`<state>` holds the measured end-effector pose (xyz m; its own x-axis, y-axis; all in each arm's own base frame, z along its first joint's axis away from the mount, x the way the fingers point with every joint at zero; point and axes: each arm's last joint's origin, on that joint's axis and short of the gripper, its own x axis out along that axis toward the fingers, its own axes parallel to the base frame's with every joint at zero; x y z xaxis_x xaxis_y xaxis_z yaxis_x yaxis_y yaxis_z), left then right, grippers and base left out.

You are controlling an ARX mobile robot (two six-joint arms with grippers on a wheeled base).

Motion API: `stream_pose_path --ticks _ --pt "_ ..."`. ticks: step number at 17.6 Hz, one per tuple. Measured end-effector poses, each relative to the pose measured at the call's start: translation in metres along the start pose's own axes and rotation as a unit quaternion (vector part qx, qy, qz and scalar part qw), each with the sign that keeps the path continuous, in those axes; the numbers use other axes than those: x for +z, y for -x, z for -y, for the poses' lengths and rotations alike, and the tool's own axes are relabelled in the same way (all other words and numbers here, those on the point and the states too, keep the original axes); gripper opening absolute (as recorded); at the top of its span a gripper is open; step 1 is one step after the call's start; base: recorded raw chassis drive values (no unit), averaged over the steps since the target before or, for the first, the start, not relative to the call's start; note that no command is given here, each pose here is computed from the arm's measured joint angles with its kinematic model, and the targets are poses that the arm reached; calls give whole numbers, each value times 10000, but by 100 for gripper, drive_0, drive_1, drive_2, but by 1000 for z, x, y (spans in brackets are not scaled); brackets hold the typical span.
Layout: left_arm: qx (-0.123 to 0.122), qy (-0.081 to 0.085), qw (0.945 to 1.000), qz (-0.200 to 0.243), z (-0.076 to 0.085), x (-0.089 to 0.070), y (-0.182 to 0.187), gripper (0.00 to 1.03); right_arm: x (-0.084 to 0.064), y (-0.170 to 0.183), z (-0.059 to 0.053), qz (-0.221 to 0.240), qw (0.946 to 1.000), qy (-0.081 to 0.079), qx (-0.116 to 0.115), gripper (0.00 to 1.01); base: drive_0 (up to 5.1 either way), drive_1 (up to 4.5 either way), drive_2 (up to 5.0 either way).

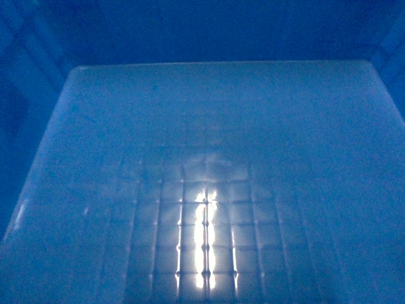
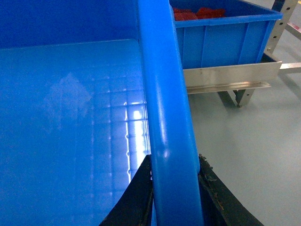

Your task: Place box next to blue box on left shelf

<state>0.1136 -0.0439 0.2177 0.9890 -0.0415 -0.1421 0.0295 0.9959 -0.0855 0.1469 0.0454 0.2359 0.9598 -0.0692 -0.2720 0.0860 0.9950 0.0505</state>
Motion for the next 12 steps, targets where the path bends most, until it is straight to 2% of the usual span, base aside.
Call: stream_pose_path --ticks 12 --pt "-2 -3 10000 -11 0 0 0 8 0 0 0 -7 10000 3 1 18 0 0 0"
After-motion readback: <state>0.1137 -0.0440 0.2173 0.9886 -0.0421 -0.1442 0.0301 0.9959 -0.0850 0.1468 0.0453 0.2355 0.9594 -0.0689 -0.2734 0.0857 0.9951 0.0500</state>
